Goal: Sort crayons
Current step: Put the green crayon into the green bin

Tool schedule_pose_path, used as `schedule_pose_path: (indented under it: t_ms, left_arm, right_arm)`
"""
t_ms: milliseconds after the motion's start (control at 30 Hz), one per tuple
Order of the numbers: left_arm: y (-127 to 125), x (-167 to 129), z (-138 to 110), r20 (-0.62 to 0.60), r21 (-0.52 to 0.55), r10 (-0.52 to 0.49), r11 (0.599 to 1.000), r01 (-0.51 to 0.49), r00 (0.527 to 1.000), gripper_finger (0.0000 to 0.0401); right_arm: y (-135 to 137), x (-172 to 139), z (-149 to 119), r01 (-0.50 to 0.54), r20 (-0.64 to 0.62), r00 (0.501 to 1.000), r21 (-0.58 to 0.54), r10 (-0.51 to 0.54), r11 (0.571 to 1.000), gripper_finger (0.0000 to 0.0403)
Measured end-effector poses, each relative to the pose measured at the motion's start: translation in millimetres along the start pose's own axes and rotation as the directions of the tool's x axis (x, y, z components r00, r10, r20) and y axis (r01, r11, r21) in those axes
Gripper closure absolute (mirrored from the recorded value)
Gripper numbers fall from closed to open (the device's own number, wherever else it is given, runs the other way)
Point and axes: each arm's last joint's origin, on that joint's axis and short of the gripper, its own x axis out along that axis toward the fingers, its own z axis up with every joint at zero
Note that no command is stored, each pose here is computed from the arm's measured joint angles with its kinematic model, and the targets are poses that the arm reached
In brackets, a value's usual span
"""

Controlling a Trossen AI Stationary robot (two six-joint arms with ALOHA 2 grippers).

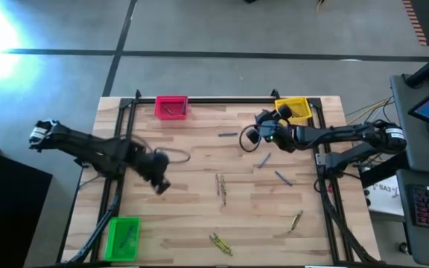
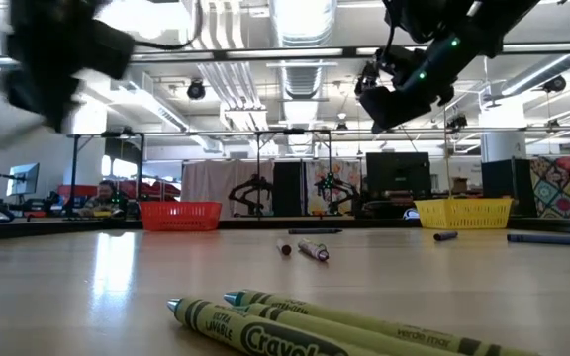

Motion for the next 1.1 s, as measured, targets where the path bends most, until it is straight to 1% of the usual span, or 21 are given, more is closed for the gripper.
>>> schedule_pose_path:
  t_ms: [67, 167, 333, 400, 500, 633, 767, 933, 1033, 1100]
  left_arm:
    - [-8.8, 0.7, -20.9, -0.082, -0.055, -0.044, 0.998, 0.04, 0.996, 0.0391]
    - [-26.9, 1.2, -53.7, -0.151, -0.061, -0.092, 0.995, 0.084, 0.984, 0.039]
    - [-47.9, -0.1, -108.8, -0.235, -0.073, -0.062, 0.996, 0.046, 0.97, 0.0389]
    - [-52.1, 0.6, -127.5, -0.237, -0.057, -0.035, 0.998, 0.022, 0.971, 0.0389]
    - [-51.9, 7.9, -147.0, -0.224, -0.045, 0.025, 0.998, -0.036, 0.974, 0.0389]
    - [-46.8, 21.7, -158.5, -0.251, -0.022, 0.13, 0.99, -0.14, 0.959, 0.0389]
    - [-45.6, 29.2, -161.0, -0.287, 0.023, 0.157, 0.987, -0.157, 0.945, 0.0389]
    - [-48.0, 32.0, -162.6, -0.322, 0.036, 0.084, 0.996, -0.076, 0.943, 0.0388]
    - [-47.4, 35.3, -163.1, -0.325, 0.034, 0.068, 0.998, -0.061, 0.943, 0.0388]
    - [-46.5, 37.5, -161.7, -0.323, 0.031, 0.074, 0.997, -0.068, 0.944, 0.0382]
  right_arm:
    - [-3.7, 3.6, 3.5, -0.001, -0.002, 1.0, 0.016, 0.001, 1.0, 0.0237]
    - [-8.3, 7.3, 6.2, 0.018, -0.004, 1.0, 0.032, -0.018, 0.999, 0.0235]
    - [-11.5, 9.7, 9.1, 0.03, -0.004, 1.0, 0.043, -0.03, 0.999, 0.0235]
    - [-11.0, 10.3, 10.1, 0.03, -0.004, 1.0, 0.044, -0.029, 0.999, 0.0236]
    - [-9.6, 11.5, 10.5, 0.019, -0.009, 1.0, 0.043, -0.019, 0.999, 0.0235]
    - [-7.1, 11.6, 11.2, -0.056, -0.013, 0.998, 0.066, 0.057, 0.996, 0.0229]
    - [-6.7, 11.6, 10.5, -0.072, -0.02, 0.997, 0.066, 0.073, 0.995, 0.0221]
    - [-6.7, 11.9, 6.3, -0.069, -0.042, 0.997, 0.049, 0.071, 0.996, 0.0211]
    - [-7.0, 11.8, 3.2, -0.065, -0.066, 0.996, 0.041, 0.068, 0.997, 0.0205]
    - [-7.2, 11.8, 2.2, -0.059, -0.071, 0.996, 0.036, 0.061, 0.998, 0.0201]
